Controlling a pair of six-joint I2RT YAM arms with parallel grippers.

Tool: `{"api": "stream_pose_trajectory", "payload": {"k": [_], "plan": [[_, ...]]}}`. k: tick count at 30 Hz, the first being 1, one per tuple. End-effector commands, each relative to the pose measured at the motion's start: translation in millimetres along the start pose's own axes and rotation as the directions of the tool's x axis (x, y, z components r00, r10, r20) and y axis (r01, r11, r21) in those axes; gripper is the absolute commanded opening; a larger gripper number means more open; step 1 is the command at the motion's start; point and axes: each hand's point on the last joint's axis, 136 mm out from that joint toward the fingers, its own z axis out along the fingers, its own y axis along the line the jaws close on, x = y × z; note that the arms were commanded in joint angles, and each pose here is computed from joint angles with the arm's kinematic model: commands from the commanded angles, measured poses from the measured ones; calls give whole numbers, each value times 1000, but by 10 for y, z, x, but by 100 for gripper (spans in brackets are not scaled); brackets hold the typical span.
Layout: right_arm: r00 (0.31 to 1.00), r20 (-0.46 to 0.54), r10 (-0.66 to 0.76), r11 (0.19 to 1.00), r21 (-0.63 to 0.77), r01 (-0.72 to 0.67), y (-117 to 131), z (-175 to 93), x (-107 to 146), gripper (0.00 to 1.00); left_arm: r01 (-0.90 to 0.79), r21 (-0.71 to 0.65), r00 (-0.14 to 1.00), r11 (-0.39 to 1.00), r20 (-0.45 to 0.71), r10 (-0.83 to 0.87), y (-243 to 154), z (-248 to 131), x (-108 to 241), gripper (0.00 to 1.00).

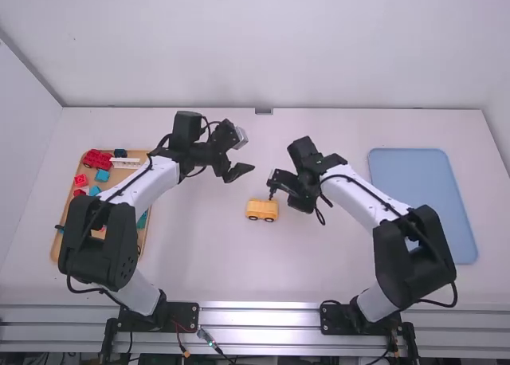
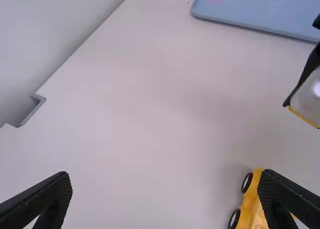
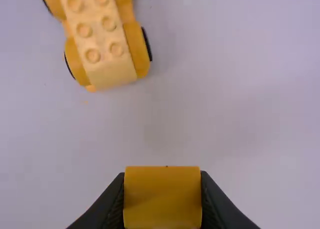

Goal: Assemble lego blocks to make yellow taxi

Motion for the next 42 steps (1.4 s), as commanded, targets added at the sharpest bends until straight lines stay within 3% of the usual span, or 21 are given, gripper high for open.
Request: {"api": "stream_pose_trajectory", "payload": {"k": [1,9,14,16,17,18,19,22,25,28,34,37,42], "plan": [[994,-55,-94,995,-29,93,77,189,121,0,14,2,1000,1000,-10,-14,4,-6,70,99],[991,-55,-121,986,-126,113,198,575,221,4,19,6,1000,1000,-11,-19,0,-11,78,99],[991,-70,-114,988,-111,106,143,694,236,13,27,11,999,1000,-18,-26,-15,-12,96,99],[991,-69,-115,988,-109,107,140,700,233,34,29,13,999,999,-20,-29,-20,-12,102,99],[991,-70,-116,988,-109,108,141,701,232,37,30,13,999,999,-21,-29,-20,-12,103,99],[990,-73,-118,988,-106,110,138,700,233,63,30,12,999,999,-21,-29,-19,-13,104,99],[990,-73,-118,988,-106,110,137,700,233,75,30,12,999,999,-21,-30,-18,-13,104,99],[990,-69,-123,988,-101,116,123,684,230,96,29,12,999,1000,-20,-28,-19,-12,103,99],[992,-28,-123,990,-73,121,74,591,138,97,22,14,999,1000,-23,-22,-24,-12,111,99],[977,133,-167,982,-69,177,74,251,-151,98,38,27,999,999,-32,-37,-60,-9,132,99],[896,393,-205,962,-86,258,129,-258,-257,99,130,33,990,991,-51,-128,-92,-13,174,99],[866,469,-173,965,-95,244,91,-307,-196,99,132,33,990,991,-56,-130,-97,-13,190,99],[814,575,-84,983,-85,161,-12,-232,-26,99,-83,73,994,994,-67,88,-213,13,363,99]]}}
